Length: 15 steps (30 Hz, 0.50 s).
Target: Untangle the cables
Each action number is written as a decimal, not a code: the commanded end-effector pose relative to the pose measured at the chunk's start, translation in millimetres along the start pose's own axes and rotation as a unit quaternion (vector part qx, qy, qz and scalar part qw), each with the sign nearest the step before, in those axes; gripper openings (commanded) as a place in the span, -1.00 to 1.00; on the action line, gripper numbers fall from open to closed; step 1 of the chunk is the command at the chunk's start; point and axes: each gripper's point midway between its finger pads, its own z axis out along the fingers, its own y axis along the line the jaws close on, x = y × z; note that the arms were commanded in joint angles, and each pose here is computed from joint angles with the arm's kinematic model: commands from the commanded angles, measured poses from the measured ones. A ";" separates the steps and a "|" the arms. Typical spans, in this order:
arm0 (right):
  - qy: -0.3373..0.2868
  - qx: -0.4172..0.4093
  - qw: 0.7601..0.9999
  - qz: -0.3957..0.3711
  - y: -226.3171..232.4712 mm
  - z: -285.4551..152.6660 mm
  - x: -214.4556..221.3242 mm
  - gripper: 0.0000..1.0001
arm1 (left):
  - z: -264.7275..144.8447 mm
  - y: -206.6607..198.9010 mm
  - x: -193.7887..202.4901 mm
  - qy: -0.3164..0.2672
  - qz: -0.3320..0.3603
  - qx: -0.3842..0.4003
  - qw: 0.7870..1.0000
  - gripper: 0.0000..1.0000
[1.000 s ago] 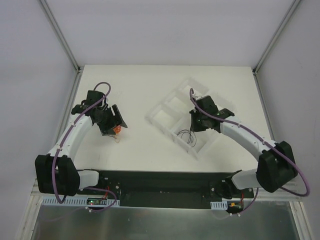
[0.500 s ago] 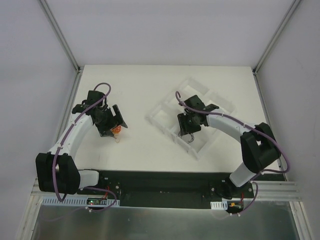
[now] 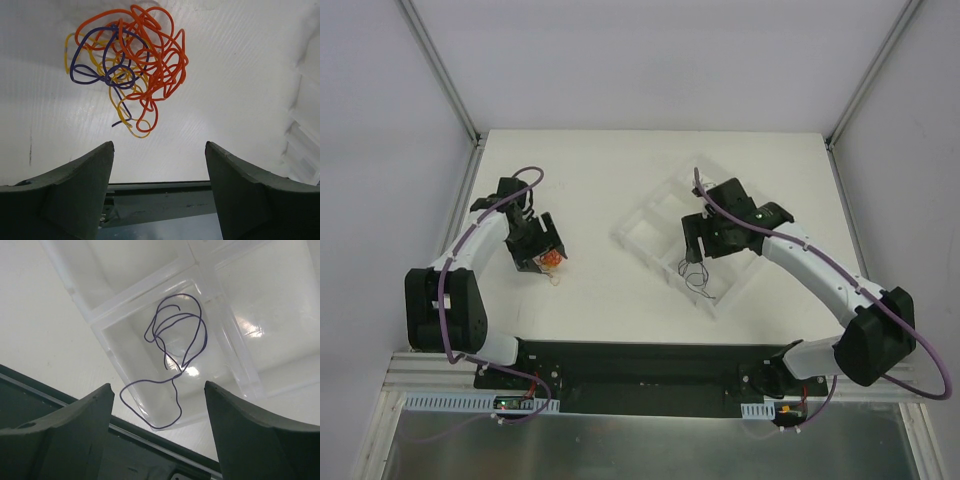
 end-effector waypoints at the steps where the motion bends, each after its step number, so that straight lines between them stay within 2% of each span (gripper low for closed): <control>1: -0.026 -0.016 0.999 0.011 12.3 -21.1 -21.2 0.53 | -7.0 -0.1 -7.7 -0.009 0.021 -0.004 1.000 0.44; 4: 0.000 -0.047 0.999 -0.003 24.5 -20.7 -4.2 0.51 | -12.3 -5.6 -1.2 -0.008 0.017 0.016 1.000 0.42; 7: 0.018 -0.065 0.998 -0.010 35.6 -14.8 13.8 0.35 | -17.3 -7.8 3.2 -0.013 0.017 0.028 0.999 0.38; 11: 0.029 -0.048 0.996 0.068 35.3 -1.2 17.4 0.04 | -20.0 -11.6 11.4 0.007 0.023 0.041 0.999 0.33; 15: 0.044 0.005 0.991 0.124 18.6 6.0 31.2 0.12 | -20.6 -8.5 19.4 0.005 0.020 0.043 0.999 0.32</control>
